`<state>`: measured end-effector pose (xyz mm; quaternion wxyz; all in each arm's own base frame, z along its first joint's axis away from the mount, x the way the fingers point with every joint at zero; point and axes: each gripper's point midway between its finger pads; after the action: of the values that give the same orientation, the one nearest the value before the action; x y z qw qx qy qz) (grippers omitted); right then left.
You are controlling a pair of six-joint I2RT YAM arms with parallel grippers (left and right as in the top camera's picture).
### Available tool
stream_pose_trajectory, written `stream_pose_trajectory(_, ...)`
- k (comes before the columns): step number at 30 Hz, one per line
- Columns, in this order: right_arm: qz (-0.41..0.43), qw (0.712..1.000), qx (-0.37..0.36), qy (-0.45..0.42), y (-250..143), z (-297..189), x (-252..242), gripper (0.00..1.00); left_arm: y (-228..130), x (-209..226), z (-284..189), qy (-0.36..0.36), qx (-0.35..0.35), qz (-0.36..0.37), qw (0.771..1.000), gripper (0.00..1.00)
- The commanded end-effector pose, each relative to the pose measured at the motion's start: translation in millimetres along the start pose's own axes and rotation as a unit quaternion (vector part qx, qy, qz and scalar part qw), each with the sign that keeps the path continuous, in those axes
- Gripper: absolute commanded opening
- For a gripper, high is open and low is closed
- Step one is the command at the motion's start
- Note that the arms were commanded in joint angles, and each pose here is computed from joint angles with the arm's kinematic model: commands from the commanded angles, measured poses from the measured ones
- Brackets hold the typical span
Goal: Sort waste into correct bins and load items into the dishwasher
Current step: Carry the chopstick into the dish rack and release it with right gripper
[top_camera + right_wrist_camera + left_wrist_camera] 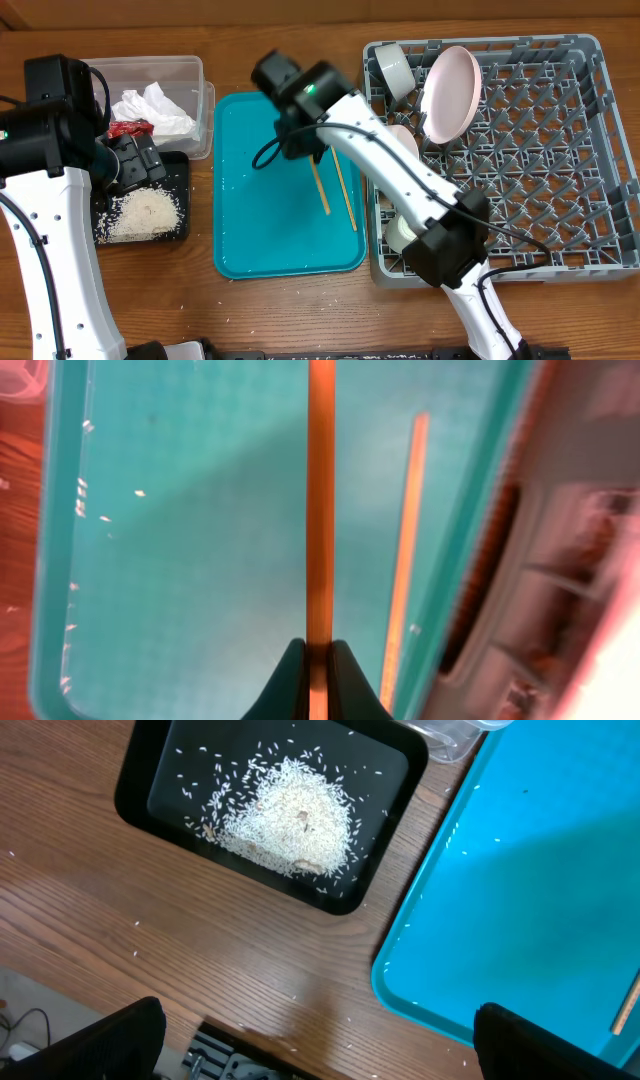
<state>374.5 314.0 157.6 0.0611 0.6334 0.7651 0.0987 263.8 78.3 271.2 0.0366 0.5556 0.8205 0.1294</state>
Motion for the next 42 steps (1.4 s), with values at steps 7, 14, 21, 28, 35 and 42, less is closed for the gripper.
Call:
stream_pose_trajectory(7, 0.062, 0.991, -0.109, 0.036, 41, -116, -71, 0.04, 1, 1, 2, 0.006, 0.002, -0.004, 1.000, 1.00)
stream_pose_trajectory(14, 0.099, 0.984, -0.145, 0.035, 28, -168, -117, 0.04, 1, 1, 2, 0.006, 0.002, -0.004, 1.000, 1.00)
stream_pose_trajectory(21, 0.149, 0.981, -0.125, -0.011, -15, -182, -178, 0.04, 1, 1, 2, 0.006, 0.002, -0.004, 1.000, 1.00)
stream_pose_trajectory(28, 0.196, 0.978, -0.023, -0.062, -53, -129, -222, 0.04, 1, 1, 2, 0.006, 0.002, -0.004, 1.000, 1.00)
stream_pose_trajectory(35, 0.205, 0.975, 0.008, -0.082, -63, -104, -234, 0.04, 1, 1, 2, 0.006, 0.002, -0.004, 1.000, 1.00)
stream_pose_trajectory(42, 0.202, 0.975, 0.036, -0.090, -72, -73, -235, 0.04, 1, 1, 2, 0.006, 0.002, -0.004, 1.000, 1.00)
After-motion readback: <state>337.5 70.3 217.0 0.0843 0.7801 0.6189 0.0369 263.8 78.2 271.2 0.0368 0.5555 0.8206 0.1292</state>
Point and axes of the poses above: each gripper's point midway between its finger pads, its own z axis out along the fingers, its own x axis along the line the jaws close on, y = z × x, and after that the axes turned 6 degrees about z, right-handed
